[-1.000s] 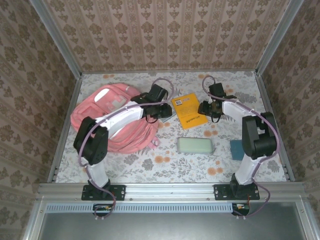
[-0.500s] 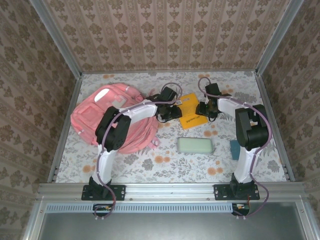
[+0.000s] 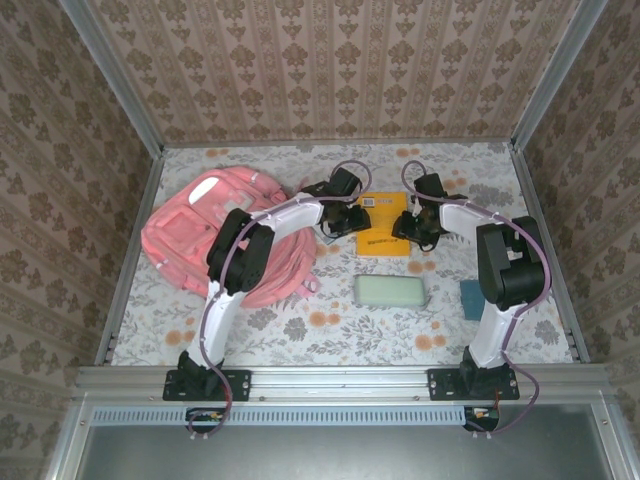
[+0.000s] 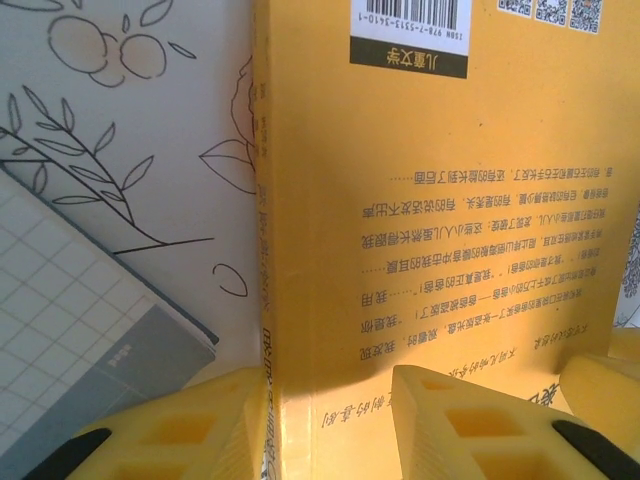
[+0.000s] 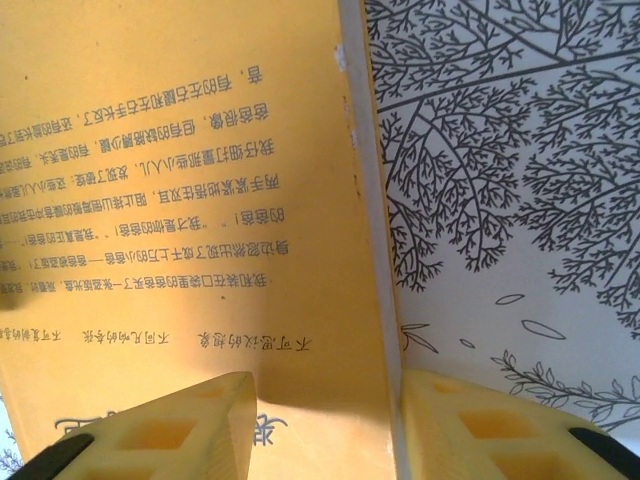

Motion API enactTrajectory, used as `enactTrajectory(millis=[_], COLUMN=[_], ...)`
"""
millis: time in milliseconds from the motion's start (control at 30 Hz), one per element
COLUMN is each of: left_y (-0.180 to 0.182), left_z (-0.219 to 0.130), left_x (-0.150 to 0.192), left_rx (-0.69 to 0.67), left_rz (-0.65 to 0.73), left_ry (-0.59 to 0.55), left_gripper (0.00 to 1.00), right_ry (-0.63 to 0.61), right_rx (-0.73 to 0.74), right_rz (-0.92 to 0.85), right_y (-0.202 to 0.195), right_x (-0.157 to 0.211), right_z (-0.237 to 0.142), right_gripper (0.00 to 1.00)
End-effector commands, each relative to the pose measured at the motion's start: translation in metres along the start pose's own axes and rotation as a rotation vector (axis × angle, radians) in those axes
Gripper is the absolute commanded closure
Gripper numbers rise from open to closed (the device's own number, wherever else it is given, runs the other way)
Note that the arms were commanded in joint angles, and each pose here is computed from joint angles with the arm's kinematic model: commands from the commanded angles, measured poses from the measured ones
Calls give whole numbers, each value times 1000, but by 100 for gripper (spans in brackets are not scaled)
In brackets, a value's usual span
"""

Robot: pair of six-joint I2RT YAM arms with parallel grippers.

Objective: Pack books, pencil case, and school supplies into a backpack

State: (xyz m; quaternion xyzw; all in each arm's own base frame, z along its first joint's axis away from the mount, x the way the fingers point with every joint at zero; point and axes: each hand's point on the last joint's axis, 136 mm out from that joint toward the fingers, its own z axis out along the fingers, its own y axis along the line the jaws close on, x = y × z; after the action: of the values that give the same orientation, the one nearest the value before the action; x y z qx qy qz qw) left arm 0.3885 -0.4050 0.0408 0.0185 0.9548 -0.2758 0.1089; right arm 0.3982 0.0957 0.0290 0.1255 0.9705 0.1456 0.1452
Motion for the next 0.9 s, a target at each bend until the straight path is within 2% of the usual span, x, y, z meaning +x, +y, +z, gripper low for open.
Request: enactTrajectory(millis=[0, 133, 300, 500, 667, 867], left_y=[-2, 6, 20, 4, -27, -80], left_z=[-13, -25, -15, -4, 1, -26], left_x=[-1, 6, 21, 26, 21, 4], left_rx=[1, -23, -71, -21, 136, 395], left_rz=[35, 33, 13, 15, -1, 44], left_ry=[12, 8, 52, 80, 82, 13], left_gripper=[60, 56, 56, 54, 53, 53], right_ry=[7, 15, 56, 80, 84, 88], right_rx=[13, 59, 75, 79, 48, 16], right_rz=[-16, -30, -17, -10, -9, -4], right_y=[5, -1, -6, -9, -3, -1], right_x=[-4, -11, -6, 2, 3, 4], right_z=[-8, -1, 14, 17, 17, 15], right_gripper=[55, 53, 58, 61, 63, 69])
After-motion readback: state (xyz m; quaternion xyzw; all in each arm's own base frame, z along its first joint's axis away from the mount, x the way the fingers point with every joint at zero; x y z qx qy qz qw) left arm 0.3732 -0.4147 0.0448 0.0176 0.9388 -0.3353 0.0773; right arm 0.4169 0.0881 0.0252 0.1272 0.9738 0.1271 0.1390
